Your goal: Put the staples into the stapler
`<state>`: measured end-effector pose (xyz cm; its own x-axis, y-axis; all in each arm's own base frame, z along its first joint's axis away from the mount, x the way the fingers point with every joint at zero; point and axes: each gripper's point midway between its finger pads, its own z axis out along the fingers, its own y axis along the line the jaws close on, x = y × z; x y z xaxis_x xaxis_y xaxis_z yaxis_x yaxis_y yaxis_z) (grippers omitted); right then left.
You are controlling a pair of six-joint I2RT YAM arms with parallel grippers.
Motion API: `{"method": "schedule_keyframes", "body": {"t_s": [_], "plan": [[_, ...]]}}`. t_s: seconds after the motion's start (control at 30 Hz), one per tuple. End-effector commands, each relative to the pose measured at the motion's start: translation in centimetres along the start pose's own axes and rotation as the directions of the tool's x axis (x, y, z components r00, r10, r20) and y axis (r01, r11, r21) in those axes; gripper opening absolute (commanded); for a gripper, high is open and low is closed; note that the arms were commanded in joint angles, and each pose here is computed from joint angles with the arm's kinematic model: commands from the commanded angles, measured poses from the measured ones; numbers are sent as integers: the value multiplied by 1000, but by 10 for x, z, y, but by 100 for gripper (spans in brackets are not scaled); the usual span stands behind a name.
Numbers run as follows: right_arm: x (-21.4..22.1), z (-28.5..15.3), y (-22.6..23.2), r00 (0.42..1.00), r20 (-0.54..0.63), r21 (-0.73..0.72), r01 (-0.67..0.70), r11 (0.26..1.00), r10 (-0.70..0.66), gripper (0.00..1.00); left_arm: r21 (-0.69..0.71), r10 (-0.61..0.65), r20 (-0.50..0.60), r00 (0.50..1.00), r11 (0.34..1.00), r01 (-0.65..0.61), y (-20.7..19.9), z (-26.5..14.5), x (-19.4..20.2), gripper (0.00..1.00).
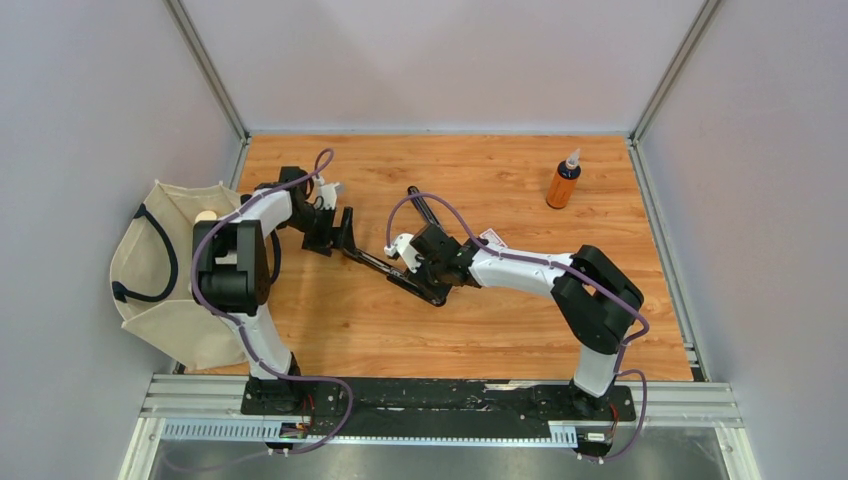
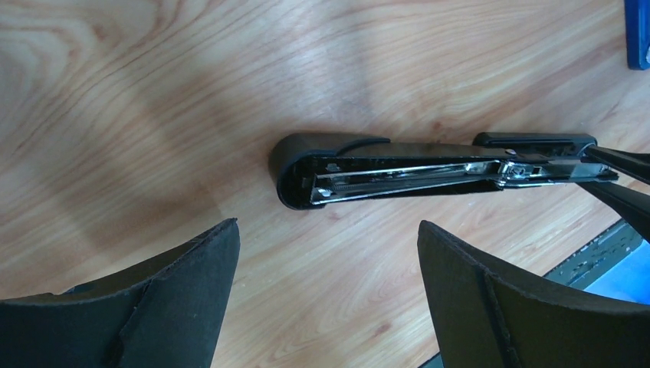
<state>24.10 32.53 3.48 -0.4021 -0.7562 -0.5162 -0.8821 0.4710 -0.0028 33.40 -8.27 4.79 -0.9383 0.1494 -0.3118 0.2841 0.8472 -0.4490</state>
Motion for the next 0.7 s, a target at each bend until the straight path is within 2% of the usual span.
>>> {"method": "schedule_keyframes", "body": {"t_s": [0.0, 0.27, 0.57, 0.67], "plan": [[-3, 0, 8, 1000, 26, -25, 17, 1000, -16, 18, -10, 10, 47, 999, 1000, -10, 4, 1, -20, 94], [-2, 2, 8, 999, 25, -27, 23, 999, -22, 17, 69, 12, 30, 999, 997, -15, -8, 19, -25, 94], [-2, 3, 8, 999, 24, -25, 29, 999, -28, 16, 76, 14, 36, 999, 997, -17, -8, 20, -32, 94], [-2, 5, 8, 999, 19, -28, 30, 999, -29, 15, 135, 14, 49, 999, 991, -21, -18, 18, -35, 94]]}}
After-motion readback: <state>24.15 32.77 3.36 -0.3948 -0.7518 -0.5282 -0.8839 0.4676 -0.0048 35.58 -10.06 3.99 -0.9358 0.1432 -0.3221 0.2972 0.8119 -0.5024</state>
